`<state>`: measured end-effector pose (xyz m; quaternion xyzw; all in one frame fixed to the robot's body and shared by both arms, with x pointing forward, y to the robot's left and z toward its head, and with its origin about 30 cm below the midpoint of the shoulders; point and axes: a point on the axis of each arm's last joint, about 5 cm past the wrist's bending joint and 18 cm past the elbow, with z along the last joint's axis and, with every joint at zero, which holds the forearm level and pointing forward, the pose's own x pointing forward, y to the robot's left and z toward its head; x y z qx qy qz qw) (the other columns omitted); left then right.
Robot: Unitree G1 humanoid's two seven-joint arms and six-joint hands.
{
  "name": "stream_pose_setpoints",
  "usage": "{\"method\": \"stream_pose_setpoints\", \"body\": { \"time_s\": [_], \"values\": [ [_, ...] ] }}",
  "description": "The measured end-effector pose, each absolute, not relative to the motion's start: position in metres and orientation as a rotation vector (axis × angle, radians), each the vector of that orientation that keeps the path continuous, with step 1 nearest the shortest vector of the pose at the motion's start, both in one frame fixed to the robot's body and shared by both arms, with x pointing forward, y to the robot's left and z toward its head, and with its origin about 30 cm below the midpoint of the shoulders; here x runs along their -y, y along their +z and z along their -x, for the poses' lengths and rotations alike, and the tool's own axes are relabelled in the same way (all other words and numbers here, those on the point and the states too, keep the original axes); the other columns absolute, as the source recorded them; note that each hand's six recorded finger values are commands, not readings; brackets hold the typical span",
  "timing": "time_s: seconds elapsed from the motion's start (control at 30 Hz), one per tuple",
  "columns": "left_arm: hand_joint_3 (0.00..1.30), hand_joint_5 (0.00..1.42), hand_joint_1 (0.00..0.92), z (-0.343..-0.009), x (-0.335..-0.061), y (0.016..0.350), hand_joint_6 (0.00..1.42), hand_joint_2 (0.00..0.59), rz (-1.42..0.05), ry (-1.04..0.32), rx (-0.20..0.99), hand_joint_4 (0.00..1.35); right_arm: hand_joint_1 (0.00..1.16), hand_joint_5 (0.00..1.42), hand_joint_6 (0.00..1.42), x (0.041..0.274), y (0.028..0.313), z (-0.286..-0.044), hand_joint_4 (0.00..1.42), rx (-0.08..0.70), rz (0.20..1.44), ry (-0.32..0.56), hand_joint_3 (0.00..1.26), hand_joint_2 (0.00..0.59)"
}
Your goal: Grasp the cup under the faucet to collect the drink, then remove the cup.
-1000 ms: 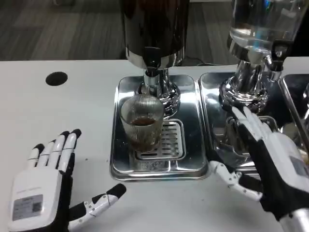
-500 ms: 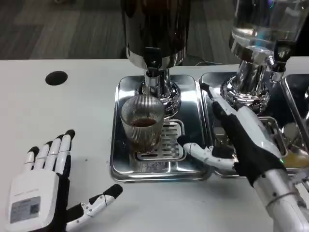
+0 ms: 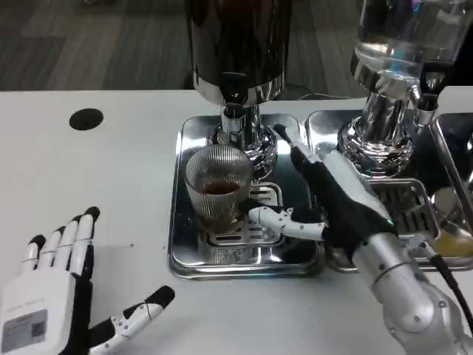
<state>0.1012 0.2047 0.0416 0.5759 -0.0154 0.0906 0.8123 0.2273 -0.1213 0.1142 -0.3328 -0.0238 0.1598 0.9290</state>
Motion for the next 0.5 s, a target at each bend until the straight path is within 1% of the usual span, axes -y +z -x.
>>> {"method": "stream_pose_setpoints", "body": {
  "time_s": [0.17, 0.23, 0.37, 0.5],
  "values": [
    [0.05, 0.10, 0.000, -0.098, -0.206, 0.041, 0.05, 0.073, -1.205, 0.210, 0.037, 0.00, 0.61, 0.00, 0.00, 0.112, 0.114, -0.230, 0.00, 0.051, 0.678, 0.359, 0.00, 0.185],
    [0.05, 0.10, 0.000, -0.097, -0.206, 0.040, 0.05, 0.076, -1.201, 0.211, 0.036, 0.00, 0.62, 0.00, 0.00, 0.110, 0.114, -0.231, 0.00, 0.053, 0.675, 0.366, 0.00, 0.171],
    [0.05, 0.10, 0.000, -0.096, -0.206, 0.040, 0.05, 0.080, -1.189, 0.220, 0.045, 0.00, 0.63, 0.00, 0.00, 0.103, 0.113, -0.232, 0.00, 0.054, 0.671, 0.391, 0.00, 0.169],
    [0.05, 0.11, 0.000, -0.093, -0.206, 0.038, 0.05, 0.084, -1.191, 0.218, 0.035, 0.00, 0.63, 0.00, 0.00, 0.101, 0.111, -0.233, 0.00, 0.041, 0.666, 0.400, 0.00, 0.169]
  ]
}}
